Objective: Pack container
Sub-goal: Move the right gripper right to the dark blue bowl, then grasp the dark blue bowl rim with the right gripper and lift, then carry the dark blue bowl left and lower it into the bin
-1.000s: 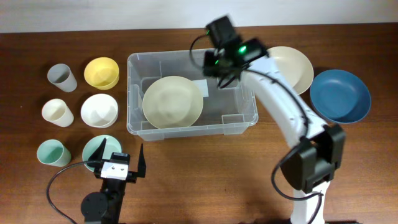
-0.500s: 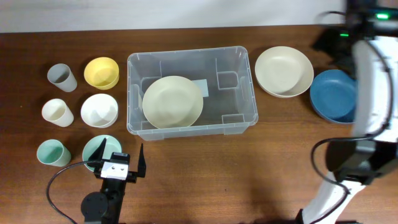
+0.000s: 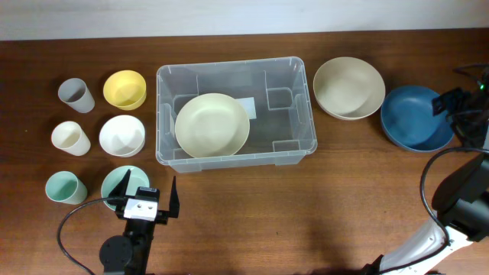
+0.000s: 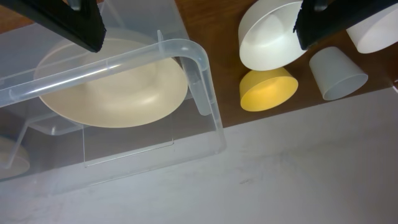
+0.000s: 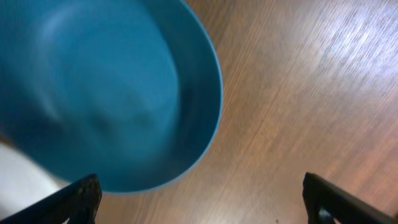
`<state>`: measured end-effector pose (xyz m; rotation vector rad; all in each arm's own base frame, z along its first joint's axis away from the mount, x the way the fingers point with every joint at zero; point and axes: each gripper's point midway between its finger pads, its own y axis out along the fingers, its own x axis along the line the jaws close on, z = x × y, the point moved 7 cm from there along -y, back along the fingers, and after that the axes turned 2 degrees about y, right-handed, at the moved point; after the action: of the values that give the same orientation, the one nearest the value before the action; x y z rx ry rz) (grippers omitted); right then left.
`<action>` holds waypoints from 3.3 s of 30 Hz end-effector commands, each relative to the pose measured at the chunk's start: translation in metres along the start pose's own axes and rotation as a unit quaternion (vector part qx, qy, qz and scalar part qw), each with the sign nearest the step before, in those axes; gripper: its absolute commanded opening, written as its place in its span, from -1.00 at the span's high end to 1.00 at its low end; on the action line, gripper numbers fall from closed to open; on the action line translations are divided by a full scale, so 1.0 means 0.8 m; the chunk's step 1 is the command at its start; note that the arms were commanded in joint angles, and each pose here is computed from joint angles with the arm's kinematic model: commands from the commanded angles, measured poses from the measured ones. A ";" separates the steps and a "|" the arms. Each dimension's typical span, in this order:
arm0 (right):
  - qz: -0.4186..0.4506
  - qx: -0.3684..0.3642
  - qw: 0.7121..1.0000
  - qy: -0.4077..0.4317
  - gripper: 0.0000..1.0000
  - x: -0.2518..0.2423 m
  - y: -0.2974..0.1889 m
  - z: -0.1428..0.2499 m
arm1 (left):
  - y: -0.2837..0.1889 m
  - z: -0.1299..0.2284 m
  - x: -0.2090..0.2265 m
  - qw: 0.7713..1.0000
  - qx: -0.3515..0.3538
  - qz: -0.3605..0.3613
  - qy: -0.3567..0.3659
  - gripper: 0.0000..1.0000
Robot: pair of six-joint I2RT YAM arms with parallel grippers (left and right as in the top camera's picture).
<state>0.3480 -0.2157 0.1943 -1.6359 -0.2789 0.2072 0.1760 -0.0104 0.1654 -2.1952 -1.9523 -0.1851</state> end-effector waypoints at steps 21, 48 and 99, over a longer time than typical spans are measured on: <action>-0.065 0.028 0.997 0.024 -0.98 -0.028 0.130 0.005 | 0.000 0.002 0.001 1.000 0.002 -0.003 0.004 -0.99; -0.085 0.005 0.996 0.035 0.92 -0.033 0.145 -0.006 | 0.000 0.002 0.001 1.000 0.002 -0.003 0.004 -0.99; -0.381 0.089 0.790 -0.472 0.92 0.172 -0.093 0.441 | 0.000 0.002 0.001 1.000 0.002 -0.003 0.004 -0.99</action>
<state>0.3632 0.1399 0.2595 -1.0059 -1.6356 0.3785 0.1760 -0.0104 0.1654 -2.1952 -1.9523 -0.1851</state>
